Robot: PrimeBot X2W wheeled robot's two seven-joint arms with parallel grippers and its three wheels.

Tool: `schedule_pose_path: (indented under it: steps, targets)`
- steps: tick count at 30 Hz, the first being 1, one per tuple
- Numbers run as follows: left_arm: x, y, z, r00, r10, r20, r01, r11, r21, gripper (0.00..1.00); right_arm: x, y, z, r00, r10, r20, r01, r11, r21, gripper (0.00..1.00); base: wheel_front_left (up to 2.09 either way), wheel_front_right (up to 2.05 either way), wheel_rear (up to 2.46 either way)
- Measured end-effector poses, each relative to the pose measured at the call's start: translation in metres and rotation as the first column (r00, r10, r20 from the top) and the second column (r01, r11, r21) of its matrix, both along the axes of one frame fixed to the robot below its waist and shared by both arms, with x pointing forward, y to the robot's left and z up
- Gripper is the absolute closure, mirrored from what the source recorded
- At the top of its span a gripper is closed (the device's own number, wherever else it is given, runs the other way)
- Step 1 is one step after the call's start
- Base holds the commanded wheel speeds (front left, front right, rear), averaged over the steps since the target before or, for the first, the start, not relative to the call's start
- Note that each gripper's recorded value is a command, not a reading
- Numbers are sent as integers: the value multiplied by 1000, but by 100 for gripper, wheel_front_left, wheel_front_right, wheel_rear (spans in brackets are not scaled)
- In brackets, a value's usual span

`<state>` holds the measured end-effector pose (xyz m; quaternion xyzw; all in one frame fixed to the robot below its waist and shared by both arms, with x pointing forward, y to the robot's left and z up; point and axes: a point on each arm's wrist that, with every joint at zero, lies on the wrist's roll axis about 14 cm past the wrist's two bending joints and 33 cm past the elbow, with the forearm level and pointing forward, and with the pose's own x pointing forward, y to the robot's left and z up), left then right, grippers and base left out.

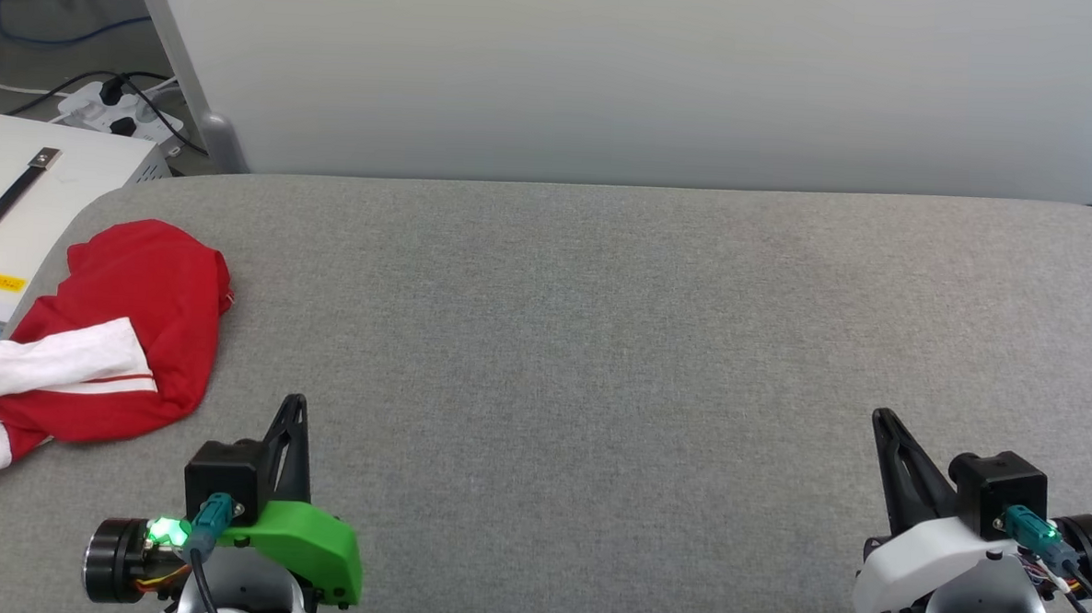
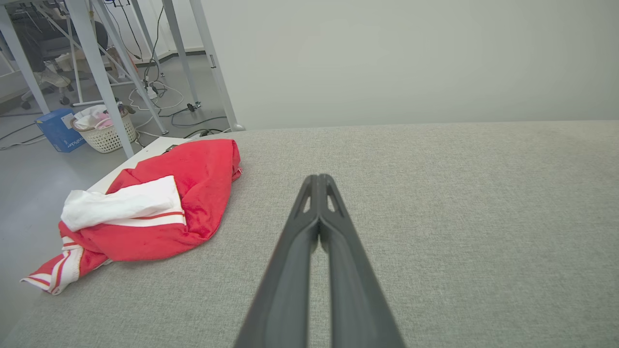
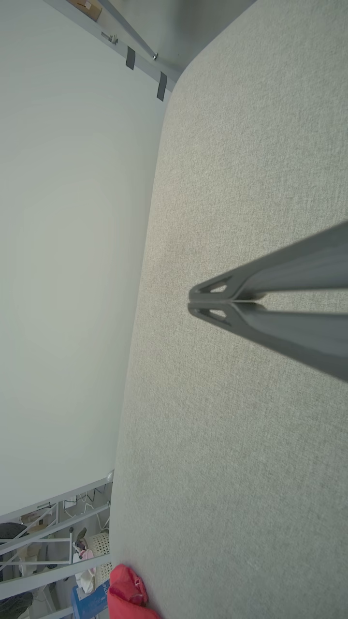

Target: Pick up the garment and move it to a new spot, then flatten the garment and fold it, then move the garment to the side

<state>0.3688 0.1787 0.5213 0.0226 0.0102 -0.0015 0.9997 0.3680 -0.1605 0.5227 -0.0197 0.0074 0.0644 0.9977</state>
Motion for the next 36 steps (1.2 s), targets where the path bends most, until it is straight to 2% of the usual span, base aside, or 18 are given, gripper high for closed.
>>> schedule_pose_path:
  steps: [13,14,36]
  targets:
    - [0,0,0,1000,0,0,0,1000,0,100,0,0,0,1000,0,0,0,1000,0,100,0,0,0]
    - [0,0,0,1000,0,0,0,1000,0,0,0,0,0,1000,0,0,0,1000,0,0,0,0,0]
    - [0,-2,2,1000,2,22,-2,1000,-1,0,1,-4,7,999,-11,33,10,999,36,0,0,0,0]
